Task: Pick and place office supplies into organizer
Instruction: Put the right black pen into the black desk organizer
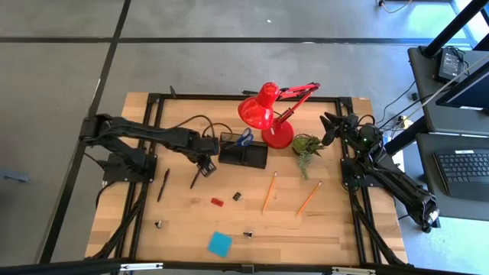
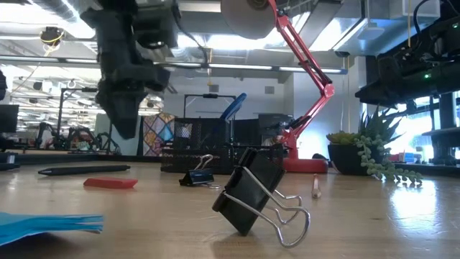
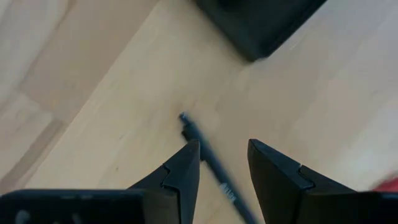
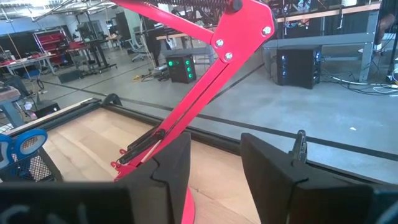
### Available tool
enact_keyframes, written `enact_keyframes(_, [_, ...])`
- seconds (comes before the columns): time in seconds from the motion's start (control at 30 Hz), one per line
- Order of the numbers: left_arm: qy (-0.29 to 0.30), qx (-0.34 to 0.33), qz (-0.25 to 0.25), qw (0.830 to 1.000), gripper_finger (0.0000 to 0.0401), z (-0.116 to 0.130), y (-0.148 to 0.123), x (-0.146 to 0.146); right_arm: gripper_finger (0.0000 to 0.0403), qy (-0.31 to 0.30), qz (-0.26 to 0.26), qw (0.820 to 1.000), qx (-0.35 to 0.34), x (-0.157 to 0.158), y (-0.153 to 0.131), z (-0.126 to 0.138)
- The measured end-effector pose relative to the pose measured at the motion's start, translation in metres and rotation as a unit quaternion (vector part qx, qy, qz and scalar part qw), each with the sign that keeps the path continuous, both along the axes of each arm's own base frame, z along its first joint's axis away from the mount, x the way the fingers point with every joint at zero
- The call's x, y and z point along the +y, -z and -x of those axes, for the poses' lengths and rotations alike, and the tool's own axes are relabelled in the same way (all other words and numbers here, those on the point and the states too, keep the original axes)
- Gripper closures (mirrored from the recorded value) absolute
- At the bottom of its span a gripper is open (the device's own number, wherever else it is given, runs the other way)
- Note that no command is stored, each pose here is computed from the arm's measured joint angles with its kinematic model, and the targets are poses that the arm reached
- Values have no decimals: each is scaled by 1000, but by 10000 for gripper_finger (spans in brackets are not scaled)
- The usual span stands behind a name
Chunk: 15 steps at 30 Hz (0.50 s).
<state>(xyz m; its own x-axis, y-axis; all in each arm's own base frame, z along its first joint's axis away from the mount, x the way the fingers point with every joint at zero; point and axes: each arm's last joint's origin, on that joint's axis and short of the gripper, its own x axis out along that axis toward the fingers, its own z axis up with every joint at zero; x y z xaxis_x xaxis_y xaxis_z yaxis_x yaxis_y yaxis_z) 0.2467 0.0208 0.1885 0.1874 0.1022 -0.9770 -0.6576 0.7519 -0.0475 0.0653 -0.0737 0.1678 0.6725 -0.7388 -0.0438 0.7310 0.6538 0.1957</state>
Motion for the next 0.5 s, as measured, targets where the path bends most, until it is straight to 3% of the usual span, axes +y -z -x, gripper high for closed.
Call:
enact_keyframes(0.13, [-26, 35, 7, 999, 272, -3, 7, 0, 258, 0, -1, 1000, 0, 0, 0, 0])
enact_keyframes(0.5, [-42, 44, 6, 998, 272, -9, 20, 1, 258, 0, -3, 1000, 2, 0, 1, 0])
